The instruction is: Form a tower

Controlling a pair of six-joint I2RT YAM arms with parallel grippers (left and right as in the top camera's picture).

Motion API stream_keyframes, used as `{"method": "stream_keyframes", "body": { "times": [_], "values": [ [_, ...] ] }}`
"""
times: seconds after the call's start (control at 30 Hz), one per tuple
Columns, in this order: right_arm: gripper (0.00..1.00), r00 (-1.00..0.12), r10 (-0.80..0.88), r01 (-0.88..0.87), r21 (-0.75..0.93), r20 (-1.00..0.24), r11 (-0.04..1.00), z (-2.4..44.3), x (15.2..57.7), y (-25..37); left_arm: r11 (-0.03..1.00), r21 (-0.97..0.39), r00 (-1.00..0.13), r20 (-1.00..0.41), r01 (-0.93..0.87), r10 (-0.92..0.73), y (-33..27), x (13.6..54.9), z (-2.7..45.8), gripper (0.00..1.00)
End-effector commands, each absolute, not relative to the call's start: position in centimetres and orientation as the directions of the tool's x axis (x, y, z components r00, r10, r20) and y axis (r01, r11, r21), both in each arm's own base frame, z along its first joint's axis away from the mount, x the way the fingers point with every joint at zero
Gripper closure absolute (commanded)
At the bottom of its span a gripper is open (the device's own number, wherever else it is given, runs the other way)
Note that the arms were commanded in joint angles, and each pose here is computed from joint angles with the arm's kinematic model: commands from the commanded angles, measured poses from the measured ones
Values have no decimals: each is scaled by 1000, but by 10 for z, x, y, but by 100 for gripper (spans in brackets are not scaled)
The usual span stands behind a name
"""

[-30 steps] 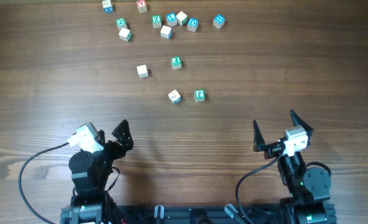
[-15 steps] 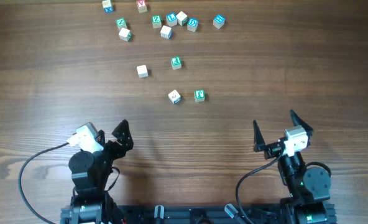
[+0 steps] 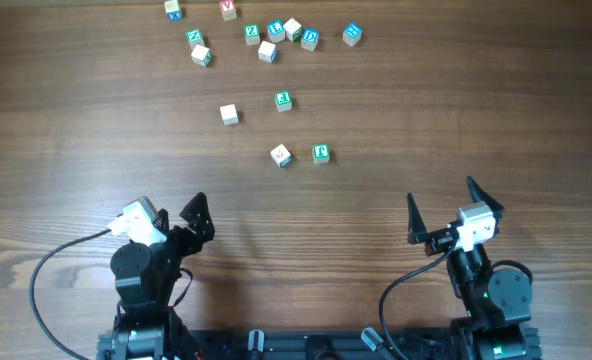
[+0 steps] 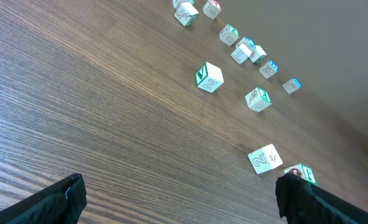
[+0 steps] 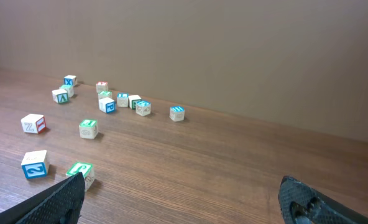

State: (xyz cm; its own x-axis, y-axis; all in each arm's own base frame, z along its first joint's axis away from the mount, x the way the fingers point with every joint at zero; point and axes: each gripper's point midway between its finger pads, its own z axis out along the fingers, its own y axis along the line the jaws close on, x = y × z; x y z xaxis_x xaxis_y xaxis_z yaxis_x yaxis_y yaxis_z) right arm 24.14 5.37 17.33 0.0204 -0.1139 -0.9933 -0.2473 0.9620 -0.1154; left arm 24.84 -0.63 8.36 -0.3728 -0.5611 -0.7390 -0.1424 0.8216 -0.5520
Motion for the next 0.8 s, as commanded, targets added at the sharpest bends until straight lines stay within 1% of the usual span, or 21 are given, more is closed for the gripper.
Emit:
{"method": "stream_keyframes", "body": {
  "times": [0.0, 0.33, 0.4, 0.43, 0.77],
  "values": [
    [0, 22, -102, -227, -104, -995, 968, 174, 242, 50, 823, -553, -392, -733, -132, -556, -9, 247, 82, 0],
    [0, 22, -102, -227, -104, -995, 968, 174, 242, 50, 824, -549, -388, -736, -138, -555, -8, 247, 81, 0],
    [0, 22, -102, -227, -104, -995, 968, 174, 242, 50, 829, -506, -329, -761, -238, -559, 14, 248, 80, 0],
    [0, 22, -102, -227, -104, -995, 968, 174, 242, 50, 829, -501, -322, -764, -250, -559, 16, 248, 80, 0],
    [0, 22, -102, -227, -104, -995, 968, 174, 242, 50, 829, -501, -322, -764, -250, -559, 16, 248, 80, 0]
  ]
}}
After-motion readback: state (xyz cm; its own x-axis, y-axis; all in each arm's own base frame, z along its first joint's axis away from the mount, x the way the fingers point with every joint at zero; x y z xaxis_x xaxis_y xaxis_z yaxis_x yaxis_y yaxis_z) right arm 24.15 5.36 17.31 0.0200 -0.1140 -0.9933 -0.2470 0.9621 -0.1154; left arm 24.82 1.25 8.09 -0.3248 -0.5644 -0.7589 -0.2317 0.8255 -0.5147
